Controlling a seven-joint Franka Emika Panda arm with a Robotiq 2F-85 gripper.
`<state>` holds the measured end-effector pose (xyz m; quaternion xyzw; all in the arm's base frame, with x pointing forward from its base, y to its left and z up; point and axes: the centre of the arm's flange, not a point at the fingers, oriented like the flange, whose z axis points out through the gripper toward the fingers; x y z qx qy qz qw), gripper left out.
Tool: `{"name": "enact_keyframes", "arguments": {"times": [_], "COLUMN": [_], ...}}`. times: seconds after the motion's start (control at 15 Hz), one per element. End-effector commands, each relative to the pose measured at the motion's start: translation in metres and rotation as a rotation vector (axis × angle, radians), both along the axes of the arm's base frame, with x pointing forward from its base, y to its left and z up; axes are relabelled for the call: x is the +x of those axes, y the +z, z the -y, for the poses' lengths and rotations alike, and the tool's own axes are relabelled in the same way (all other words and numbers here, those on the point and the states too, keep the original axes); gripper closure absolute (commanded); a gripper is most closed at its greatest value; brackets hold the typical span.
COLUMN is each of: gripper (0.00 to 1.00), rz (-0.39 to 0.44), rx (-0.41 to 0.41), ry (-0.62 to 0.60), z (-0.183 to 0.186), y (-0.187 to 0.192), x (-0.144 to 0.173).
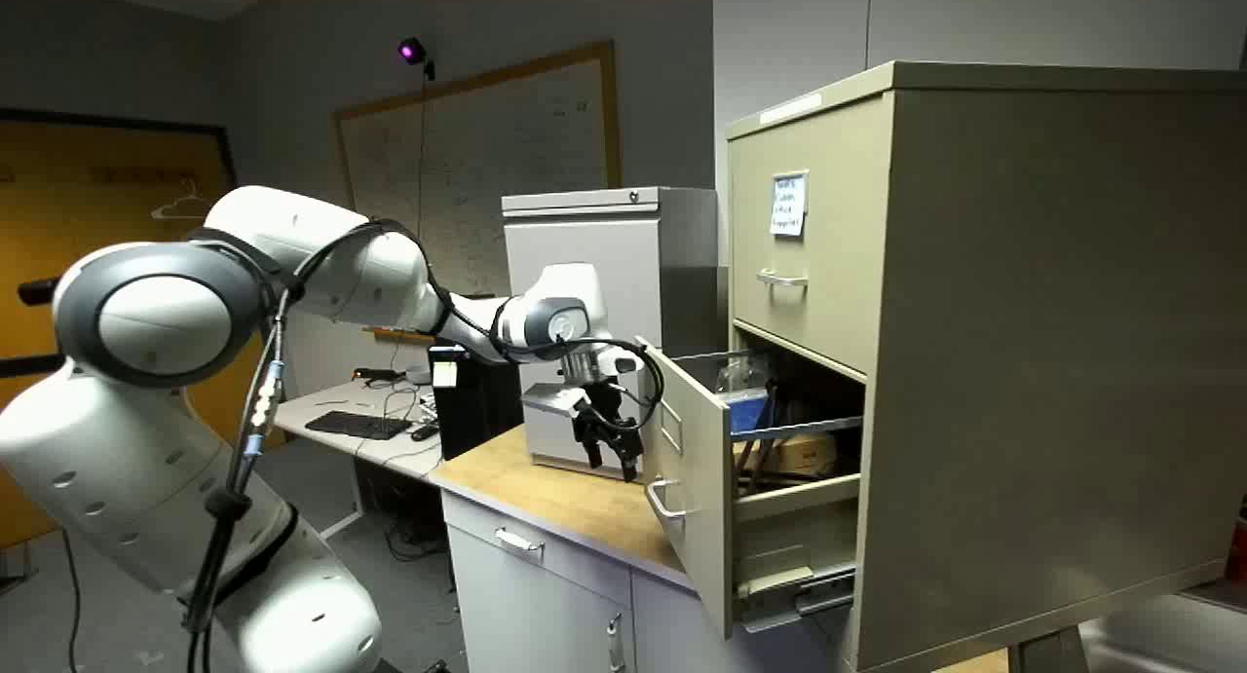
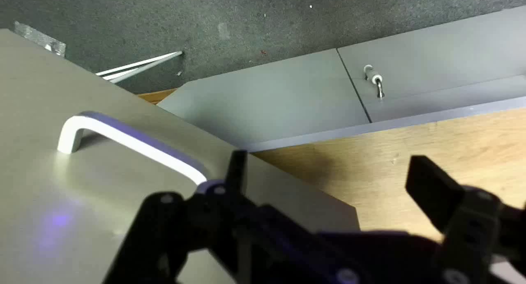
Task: Close the bottom drawer of the cabinet at the right
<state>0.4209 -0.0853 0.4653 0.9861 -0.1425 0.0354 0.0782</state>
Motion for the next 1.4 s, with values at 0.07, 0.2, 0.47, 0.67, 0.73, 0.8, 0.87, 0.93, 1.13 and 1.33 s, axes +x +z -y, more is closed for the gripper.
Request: {"name": "enact_keyframes", "arguments": {"times": [0.07,0.2,0.47,0.67,0.73,0.8,0.87,0.93,1.13,1.33], "gripper": [0.0,0.0,0.0,0.26,0.3,0.36,0.47,0.54,0.78,0.99], "rz": [0.004,0.005,0.033,0.087,0.109,0.135,0.159,0.174,0.265,0.401], "rx": [-0.001,-0.001,-0.013,0.006,0.013,0.014,-0.069,-0.093,-0.163,-0.201], "ry": [0.0,0.0,-0.036,-0.1,-0.121,-0.141,-0.061,-0.048,-0.044,-0.076], "z": [0.0,0.0,0.0,-0.002,-0.003,-0.004,-0.041,-0.04,-0.065,-0.082], "y": [0.001,0.002,0.001,0.0,-0.001,-0.001,-0.012,-0.011,-0.021,-0.02], "x": [0.001,0.001,0.002,0.006,0.008,0.009,-0.029,-0.032,-0.06,-0.086]}}
